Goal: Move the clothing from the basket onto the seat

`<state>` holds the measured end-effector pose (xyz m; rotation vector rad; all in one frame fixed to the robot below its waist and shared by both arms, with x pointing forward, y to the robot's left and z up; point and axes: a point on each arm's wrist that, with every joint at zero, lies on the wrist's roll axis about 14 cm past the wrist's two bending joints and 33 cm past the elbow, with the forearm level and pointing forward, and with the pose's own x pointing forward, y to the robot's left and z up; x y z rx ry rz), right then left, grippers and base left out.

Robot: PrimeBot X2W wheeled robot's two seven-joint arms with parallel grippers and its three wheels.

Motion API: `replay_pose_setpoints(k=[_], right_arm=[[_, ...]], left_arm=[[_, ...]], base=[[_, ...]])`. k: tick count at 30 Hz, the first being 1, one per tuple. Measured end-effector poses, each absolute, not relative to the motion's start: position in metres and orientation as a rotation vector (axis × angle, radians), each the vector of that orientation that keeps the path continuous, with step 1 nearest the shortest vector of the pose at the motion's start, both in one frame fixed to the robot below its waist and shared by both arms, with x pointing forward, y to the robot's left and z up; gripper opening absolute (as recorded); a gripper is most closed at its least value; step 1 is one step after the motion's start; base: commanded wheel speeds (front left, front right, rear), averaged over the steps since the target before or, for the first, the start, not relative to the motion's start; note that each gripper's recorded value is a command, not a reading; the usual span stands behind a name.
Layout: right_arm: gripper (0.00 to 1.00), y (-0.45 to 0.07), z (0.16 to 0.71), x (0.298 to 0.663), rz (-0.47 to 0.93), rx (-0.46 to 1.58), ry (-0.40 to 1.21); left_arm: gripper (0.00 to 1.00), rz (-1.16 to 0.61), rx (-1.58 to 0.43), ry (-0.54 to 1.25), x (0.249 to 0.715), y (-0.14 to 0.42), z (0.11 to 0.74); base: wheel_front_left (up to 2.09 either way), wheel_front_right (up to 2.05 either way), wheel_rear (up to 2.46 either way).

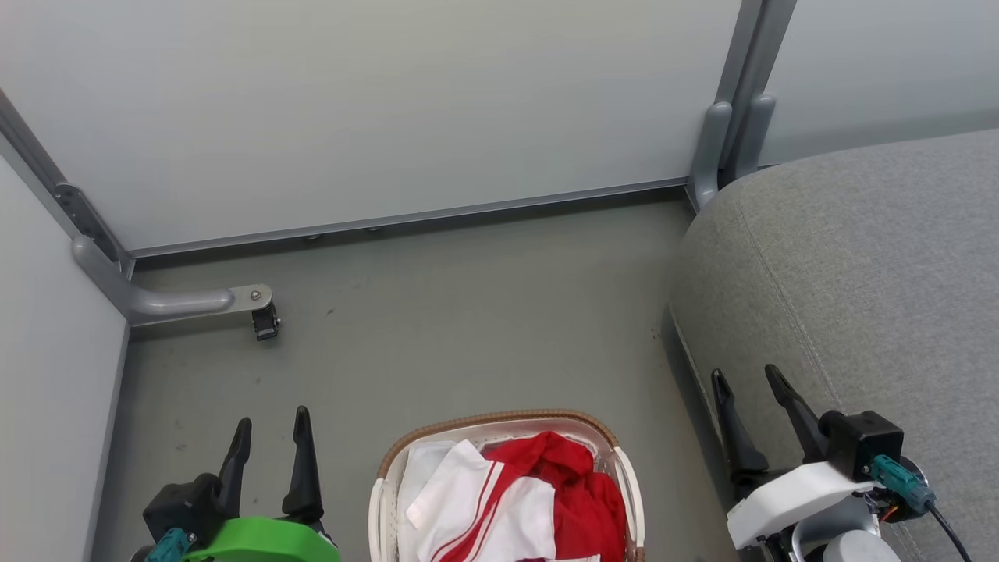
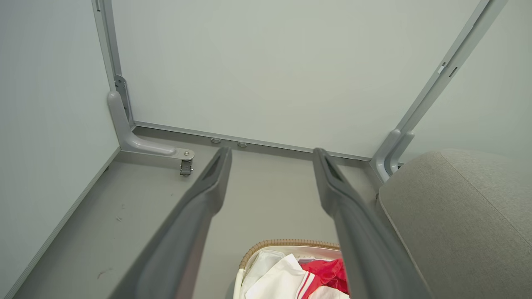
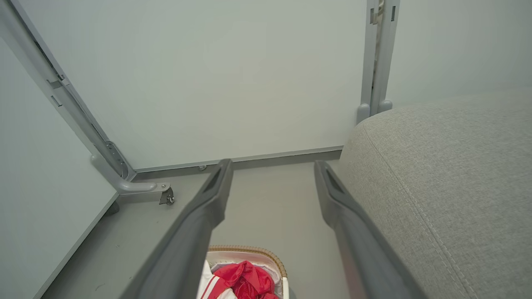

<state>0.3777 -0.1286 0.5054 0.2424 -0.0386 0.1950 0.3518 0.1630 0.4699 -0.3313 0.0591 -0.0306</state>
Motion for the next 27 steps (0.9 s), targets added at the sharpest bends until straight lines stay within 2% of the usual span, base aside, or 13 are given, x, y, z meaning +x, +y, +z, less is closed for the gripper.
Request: replay_pose_setpoints(k=[27], right_arm=[[1.0, -0.115, 0.51, 0.375, 0.257, 0.071, -0.085]], left_arm=[[1.0, -0.084, -0.171, 0.05, 0.347, 0.153, 0.465]], base=[[0.0, 0.0, 0.0]])
